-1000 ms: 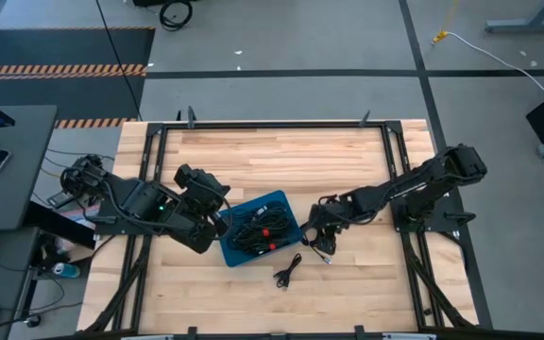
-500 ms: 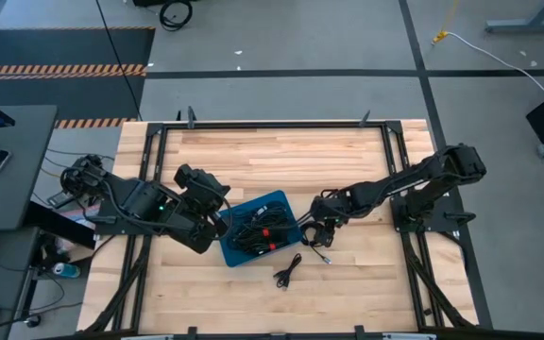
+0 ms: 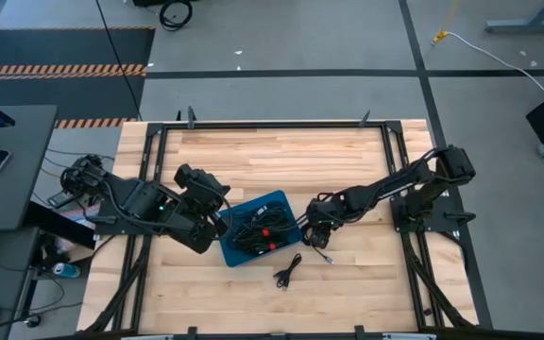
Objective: Pick and place USB-C Cables
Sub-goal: Put the black charger cable into the blue bin
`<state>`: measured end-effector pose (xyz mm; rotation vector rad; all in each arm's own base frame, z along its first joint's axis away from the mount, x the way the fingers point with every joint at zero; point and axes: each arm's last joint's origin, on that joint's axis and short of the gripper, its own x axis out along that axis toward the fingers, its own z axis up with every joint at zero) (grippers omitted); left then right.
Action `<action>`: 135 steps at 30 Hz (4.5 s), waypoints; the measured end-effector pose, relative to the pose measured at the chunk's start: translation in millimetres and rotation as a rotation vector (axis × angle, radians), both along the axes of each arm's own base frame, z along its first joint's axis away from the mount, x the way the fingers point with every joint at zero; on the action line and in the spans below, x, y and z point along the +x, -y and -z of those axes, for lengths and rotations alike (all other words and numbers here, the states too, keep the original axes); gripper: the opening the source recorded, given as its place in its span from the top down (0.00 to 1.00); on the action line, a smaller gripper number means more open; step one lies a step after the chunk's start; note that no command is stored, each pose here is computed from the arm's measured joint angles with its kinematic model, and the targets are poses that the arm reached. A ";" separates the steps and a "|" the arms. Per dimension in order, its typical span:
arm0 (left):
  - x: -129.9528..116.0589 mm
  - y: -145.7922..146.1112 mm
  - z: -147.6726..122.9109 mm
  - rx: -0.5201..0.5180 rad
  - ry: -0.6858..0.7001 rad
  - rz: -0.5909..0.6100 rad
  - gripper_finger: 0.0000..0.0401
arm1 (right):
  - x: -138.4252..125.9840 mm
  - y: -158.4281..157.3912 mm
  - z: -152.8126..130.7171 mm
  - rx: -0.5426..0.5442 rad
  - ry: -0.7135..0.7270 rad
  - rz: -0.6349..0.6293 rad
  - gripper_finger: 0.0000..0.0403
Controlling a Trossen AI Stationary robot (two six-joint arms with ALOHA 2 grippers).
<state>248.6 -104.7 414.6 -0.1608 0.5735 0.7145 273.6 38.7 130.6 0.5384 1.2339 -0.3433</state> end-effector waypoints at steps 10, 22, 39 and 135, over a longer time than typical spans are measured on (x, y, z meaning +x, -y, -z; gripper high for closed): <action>0.0 0.0 0.0 0.000 0.000 0.000 0.99 | -1.3 5.8 0.4 0.041 -0.019 0.076 0.71; 0.0 0.0 0.0 -0.001 0.000 0.000 0.99 | -3.4 5.3 -10.7 0.129 -0.057 0.014 0.95; 0.0 0.0 0.0 0.009 -0.009 0.009 0.99 | 14.6 -1.0 -174.5 0.005 0.424 -0.184 0.95; 0.0 0.1 0.0 0.008 -0.008 0.009 0.99 | 155.8 9.1 -127.2 -0.262 0.325 -0.694 0.55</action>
